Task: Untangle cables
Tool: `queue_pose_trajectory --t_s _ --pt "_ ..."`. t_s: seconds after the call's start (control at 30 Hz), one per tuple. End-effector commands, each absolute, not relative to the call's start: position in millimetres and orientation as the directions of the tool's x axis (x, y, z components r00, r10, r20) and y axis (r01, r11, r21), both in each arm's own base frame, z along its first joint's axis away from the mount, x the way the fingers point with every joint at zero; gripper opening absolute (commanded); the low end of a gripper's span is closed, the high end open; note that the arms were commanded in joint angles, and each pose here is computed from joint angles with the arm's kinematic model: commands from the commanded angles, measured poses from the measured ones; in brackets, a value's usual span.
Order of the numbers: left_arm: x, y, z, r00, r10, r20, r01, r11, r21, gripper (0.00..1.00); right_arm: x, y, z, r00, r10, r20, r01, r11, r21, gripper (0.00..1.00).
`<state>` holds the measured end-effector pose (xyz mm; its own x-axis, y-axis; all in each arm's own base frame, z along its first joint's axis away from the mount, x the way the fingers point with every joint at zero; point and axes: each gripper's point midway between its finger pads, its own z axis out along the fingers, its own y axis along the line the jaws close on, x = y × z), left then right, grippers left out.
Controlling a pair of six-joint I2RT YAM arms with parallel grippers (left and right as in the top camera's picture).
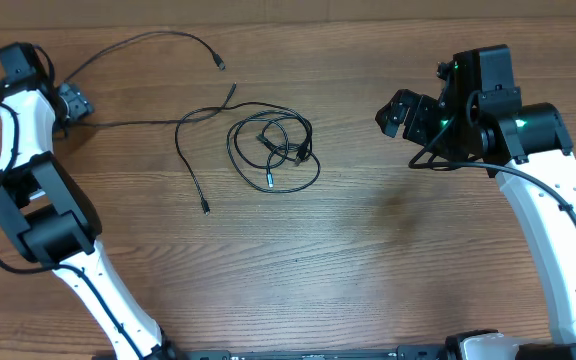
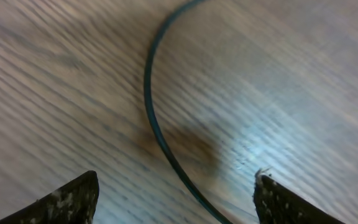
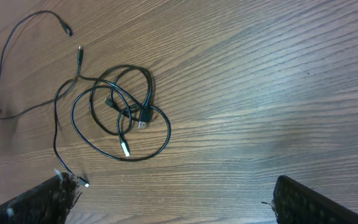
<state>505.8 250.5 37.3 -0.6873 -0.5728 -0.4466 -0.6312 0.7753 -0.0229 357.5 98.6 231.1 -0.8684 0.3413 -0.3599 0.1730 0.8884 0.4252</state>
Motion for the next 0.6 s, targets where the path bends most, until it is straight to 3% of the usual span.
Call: queue_pose_trajectory --t_s 0.0,0.07,0.1,0.13,0.27,0.4,0.5,0.53,0.57 --pt "495.7 251.0 -1.4 -0.715 -0.585 -0.382 -0.636 0.771 0.009 0.65 359.0 96.2 234.5 -0.862 0.34 -0.376 0.169 0.892 0.419 1.0" --pt "495.5 256.1 -2.0 -0.707 -0.59 -0.389 -0.643 0.766 0.007 0.39 359.0 96.2 234.5 -0.862 0.34 -0.376 0.169 0.892 0.419 1.0" --pt "497.4 262.0 0.3 -0.698 -0.589 -0.407 -0.647 0.762 0.007 0.11 358.9 96.2 234.4 -0.862 0.34 -0.376 0.17 0.892 0.419 1.0" --pt "498.4 265.6 2.5 -0.7 -0.58 -0.417 -0.642 0.767 0.011 0.04 358.9 96.2 234.4 -0.862 0.34 -0.376 0.17 0.892 0.419 1.0" --pt "511.9 309.4 57.3 -0.622 -0.569 -0.537 -0.681 0.732 0.014 0.04 359.0 96.2 234.5 -0.862 0.34 -0.376 0.169 0.892 0.419 1.0" --pt "524.4 362.2 165.8 -0.416 -0.579 -0.701 -0.748 0.657 -0.098 0.04 359.0 96.2 234.5 -0.862 0.34 -0.376 0.169 0.892 0.419 1.0" --pt "529.7 374.2 202.8 -0.349 -0.573 -0.742 -0.705 0.682 -0.195 0.04 358.9 96.2 234.4 -0.862 0.34 -0.376 0.17 0.892 0.419 1.0" --pt "530.8 373.5 203.3 -0.349 -0.578 -0.738 -0.69 0.691 -0.215 0.11 359.0 96.2 234.5 -0.862 0.34 -0.376 0.169 0.892 0.419 1.0" --pt "529.4 373.6 200.2 -0.354 -0.585 -0.73 -0.688 0.691 -0.221 0.3 358.9 96.3 234.5 -0.862 0.34 -0.376 0.169 0.892 0.419 1.0"
